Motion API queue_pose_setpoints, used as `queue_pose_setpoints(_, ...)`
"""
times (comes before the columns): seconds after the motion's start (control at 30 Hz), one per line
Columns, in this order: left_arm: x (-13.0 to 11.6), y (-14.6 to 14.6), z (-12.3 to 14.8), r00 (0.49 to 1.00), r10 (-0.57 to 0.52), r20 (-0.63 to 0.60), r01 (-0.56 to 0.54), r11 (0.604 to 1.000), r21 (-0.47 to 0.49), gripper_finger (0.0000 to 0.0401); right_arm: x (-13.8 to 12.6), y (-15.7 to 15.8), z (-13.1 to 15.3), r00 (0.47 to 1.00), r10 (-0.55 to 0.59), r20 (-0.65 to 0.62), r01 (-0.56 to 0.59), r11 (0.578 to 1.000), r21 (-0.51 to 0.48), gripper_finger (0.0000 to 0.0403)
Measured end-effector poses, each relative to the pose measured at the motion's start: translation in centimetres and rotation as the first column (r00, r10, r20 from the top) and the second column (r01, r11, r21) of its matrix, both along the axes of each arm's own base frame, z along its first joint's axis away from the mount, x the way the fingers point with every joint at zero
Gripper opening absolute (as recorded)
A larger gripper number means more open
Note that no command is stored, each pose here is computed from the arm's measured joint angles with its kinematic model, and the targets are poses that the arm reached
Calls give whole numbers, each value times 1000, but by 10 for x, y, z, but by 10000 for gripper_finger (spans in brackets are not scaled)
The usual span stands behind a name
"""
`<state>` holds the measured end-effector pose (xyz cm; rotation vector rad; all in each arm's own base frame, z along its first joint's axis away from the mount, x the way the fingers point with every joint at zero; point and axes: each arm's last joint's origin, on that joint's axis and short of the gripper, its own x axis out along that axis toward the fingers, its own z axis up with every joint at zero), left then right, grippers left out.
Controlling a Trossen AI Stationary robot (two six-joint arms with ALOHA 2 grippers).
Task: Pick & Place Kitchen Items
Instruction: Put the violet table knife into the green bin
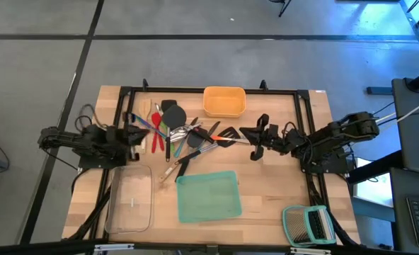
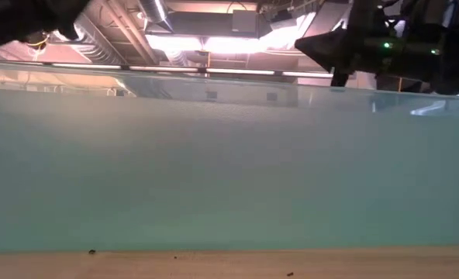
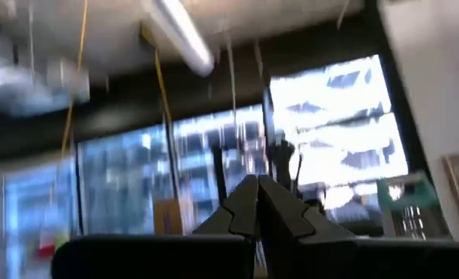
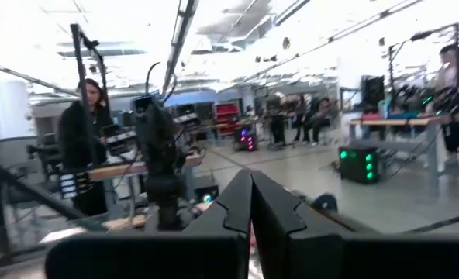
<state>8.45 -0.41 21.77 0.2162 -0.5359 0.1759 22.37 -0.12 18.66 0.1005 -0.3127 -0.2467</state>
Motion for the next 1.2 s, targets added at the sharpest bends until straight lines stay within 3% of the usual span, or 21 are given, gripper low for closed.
queue_pose_setpoints(0.23, -12, 0, 18, 973, -3, 229, -11, 998, 63, 4, 26, -4, 24, 999, 20, 33, -20, 1000, -3, 7)
queue_pose_setpoints(0.33, -12, 0, 29, 966, 2, 259, -21, 997, 71, 4, 40, -2, 43, 995, 75, 72, -73, 997, -25, 7)
queue_pose_setpoints(0.43, -5, 0, 41, 974, 16, 225, -36, 996, 84, 4, 53, -2, 55, 993, 100, 56, -98, 995, -34, 7)
queue_pose_setpoints(0.6, 22, 2, 62, 989, 93, 114, -109, 984, 142, 4, 71, -3, 62, 992, 96, -84, -98, 995, -21, 7)
queue_pose_setpoints(0.77, 61, 10, 71, 974, 207, -96, -190, 968, 162, 4, 85, -13, 64, 964, 42, -263, -44, 999, -3, 7)
queue_pose_setpoints(0.87, 79, 20, 69, 883, 388, -262, -351, 919, 180, 4, 91, -21, 67, 927, 16, -376, -24, 1000, -15, 7)
queue_pose_setpoints(0.97, 85, 28, 70, 715, 613, -335, -563, 790, 244, 4, 94, -29, 69, 893, -5, -450, 0, 1000, -12, 7)
queue_pose_setpoints(1.03, 85, 32, 69, 620, 702, -351, -655, 709, 260, 4, 94, -33, 70, 878, -15, -478, 12, 1000, -10, 7)
queue_pose_setpoints(1.1, 83, 34, 73, 599, 729, -331, -700, 678, 226, 4, 94, -36, 70, 870, -22, -493, 21, 1000, -9, 7)
queue_pose_setpoints(1.2, 80, 32, 76, 616, 720, -319, -700, 687, 196, 4, 94, -39, 69, 868, -29, -495, 28, 1000, -8, 7)
